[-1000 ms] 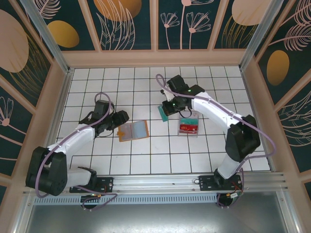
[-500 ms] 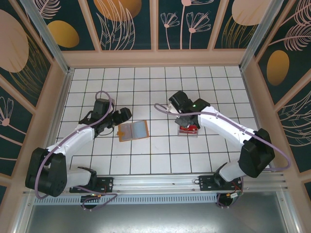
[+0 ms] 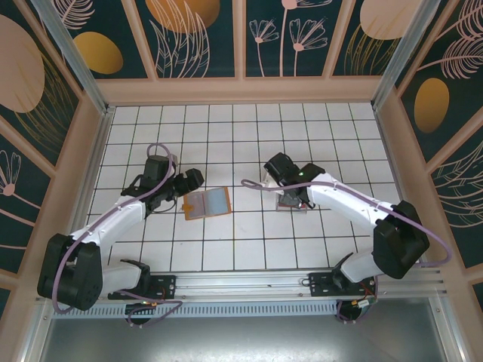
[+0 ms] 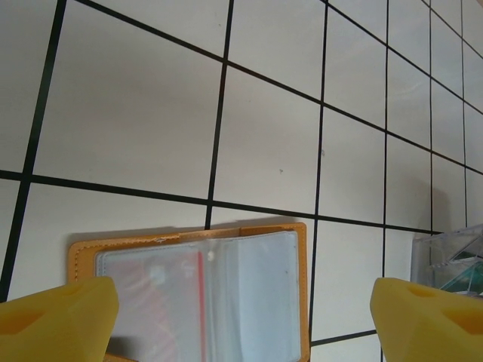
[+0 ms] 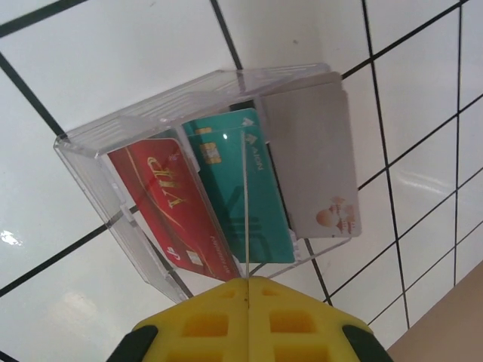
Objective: Take the credit cards out of the card holder
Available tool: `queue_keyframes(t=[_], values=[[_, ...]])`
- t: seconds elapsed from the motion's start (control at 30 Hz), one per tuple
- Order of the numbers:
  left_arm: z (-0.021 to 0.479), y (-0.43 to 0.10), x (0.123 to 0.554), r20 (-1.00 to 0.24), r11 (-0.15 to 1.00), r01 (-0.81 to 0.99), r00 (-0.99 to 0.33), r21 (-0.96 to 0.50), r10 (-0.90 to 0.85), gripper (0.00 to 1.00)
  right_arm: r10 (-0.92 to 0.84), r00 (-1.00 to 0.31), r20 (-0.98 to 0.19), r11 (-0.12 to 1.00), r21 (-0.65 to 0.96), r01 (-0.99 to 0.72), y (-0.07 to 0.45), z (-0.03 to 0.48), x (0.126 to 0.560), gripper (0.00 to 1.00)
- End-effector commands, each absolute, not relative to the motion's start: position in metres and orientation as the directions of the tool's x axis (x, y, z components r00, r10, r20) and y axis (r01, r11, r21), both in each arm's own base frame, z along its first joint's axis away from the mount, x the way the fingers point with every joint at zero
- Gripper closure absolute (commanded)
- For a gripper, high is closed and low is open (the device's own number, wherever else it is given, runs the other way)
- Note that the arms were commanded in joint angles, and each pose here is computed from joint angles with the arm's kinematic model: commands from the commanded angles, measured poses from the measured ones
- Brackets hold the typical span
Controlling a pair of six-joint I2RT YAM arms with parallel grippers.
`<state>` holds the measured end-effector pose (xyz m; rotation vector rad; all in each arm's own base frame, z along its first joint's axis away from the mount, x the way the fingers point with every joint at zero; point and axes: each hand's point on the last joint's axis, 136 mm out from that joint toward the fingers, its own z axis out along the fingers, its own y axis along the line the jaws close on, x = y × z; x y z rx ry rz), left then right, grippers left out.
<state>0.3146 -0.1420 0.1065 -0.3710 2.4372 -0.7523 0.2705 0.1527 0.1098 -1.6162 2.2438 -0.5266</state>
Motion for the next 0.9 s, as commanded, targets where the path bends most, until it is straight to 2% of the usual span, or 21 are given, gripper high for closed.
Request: queue_keyframes(t=[0.0,0.17,0.3,0.37,0.43,0.7,0.77,0.87], values=[[0.109,-0.142,0.314,-0.442,0.803,-0.077,-0.801,-0.592,-0.403,0.13,-0.96,-0.28,-0.031,0.259,-0.489,-0.833,0.151,0.108,0.269,1.0],[0.11,-0.142,0.312,-0.444,0.801,-0.076,-0.799,-0.594,-0.406,0.13,-0.958,-0.286,-0.014,0.247,-0.541,-0.804,0.149,0.103,0.28,1.0],[0.109,-0.141,0.308,-0.443,0.799,-0.079,-0.797,-0.596,-0.409,0.13,-0.951,-0.309,-0.007,0.252,-0.599,-0.76,0.145,0.107,0.295,0.94],[0.108,-0.14,0.307,-0.441,0.798,-0.084,-0.797,-0.596,-0.413,0.13,-0.944,-0.33,-0.005,0.257,-0.637,-0.727,0.141,0.108,0.304,0.73],[0.107,-0.139,0.305,-0.437,0.797,-0.087,-0.798,-0.597,-0.415,0.13,-0.937,-0.348,-0.013,0.272,-0.652,-0.708,0.139,0.11,0.31,0.72],[0.103,-0.137,0.3,-0.43,0.8,-0.1,-0.8,-0.591,-0.418,0.14,-0.856,-0.427,-0.291,0.513,-0.572,-0.64,0.175,0.148,0.326,0.69],[0.1,-0.135,0.299,-0.425,0.802,-0.11,-0.801,-0.588,-0.421,0.16,-0.797,-0.456,-0.397,0.604,-0.493,-0.627,0.192,0.161,0.328,0.69],[0.096,-0.133,0.298,-0.419,0.805,-0.129,-0.8,-0.58,-0.43,0.25,-0.664,-0.502,-0.555,0.724,-0.307,-0.617,0.225,0.177,0.326,0.71]])
